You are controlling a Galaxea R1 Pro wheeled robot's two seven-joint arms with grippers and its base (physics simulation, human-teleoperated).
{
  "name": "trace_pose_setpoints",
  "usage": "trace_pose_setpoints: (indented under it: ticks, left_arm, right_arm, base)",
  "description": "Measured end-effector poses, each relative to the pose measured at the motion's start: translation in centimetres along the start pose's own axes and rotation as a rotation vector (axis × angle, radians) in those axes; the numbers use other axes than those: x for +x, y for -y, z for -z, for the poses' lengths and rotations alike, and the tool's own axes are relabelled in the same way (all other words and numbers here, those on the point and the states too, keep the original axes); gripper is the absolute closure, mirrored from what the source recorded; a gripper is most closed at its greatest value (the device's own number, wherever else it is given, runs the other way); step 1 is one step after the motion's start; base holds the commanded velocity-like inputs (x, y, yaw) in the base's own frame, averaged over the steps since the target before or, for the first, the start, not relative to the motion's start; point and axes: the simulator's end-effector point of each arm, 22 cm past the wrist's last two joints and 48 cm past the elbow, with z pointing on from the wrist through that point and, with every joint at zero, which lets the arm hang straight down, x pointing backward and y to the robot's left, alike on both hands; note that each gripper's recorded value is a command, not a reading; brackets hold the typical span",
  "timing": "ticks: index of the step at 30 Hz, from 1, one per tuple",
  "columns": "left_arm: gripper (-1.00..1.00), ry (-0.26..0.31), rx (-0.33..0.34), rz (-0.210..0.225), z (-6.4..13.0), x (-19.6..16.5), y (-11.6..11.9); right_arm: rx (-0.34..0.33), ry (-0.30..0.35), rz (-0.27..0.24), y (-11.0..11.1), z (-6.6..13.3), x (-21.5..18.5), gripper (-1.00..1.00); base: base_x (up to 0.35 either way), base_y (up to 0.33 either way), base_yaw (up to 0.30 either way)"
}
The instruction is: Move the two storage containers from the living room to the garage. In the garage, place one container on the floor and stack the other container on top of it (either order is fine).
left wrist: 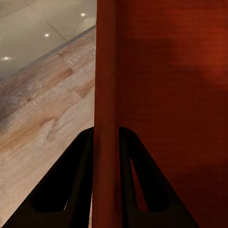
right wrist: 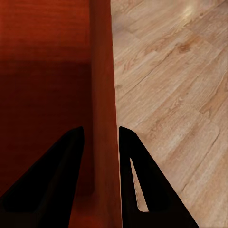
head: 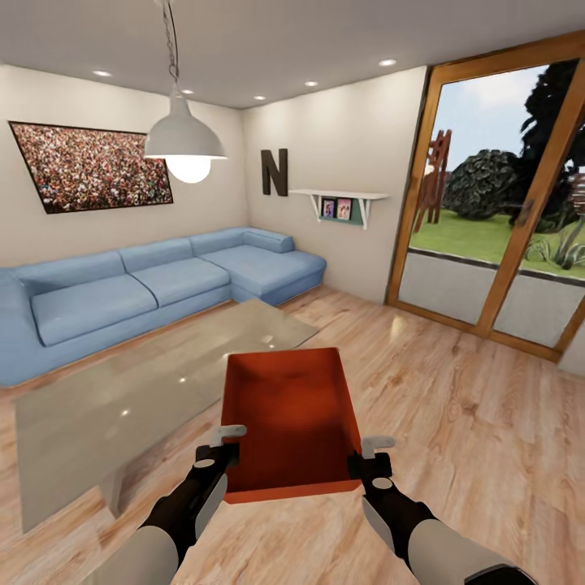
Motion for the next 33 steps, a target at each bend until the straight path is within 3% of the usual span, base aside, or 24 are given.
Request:
trace_pose_setpoints:
  ticks: [33]
  left_arm:
    - [1.00, 0.030, 0.002, 0.003, 0.8, -1.6, 0.0]
  right_arm:
    - [0.004, 0.030, -0.002, 0.2, 0.6, -1.7, 1.00]
  base:
    - [0.000, 0.000, 0.258]
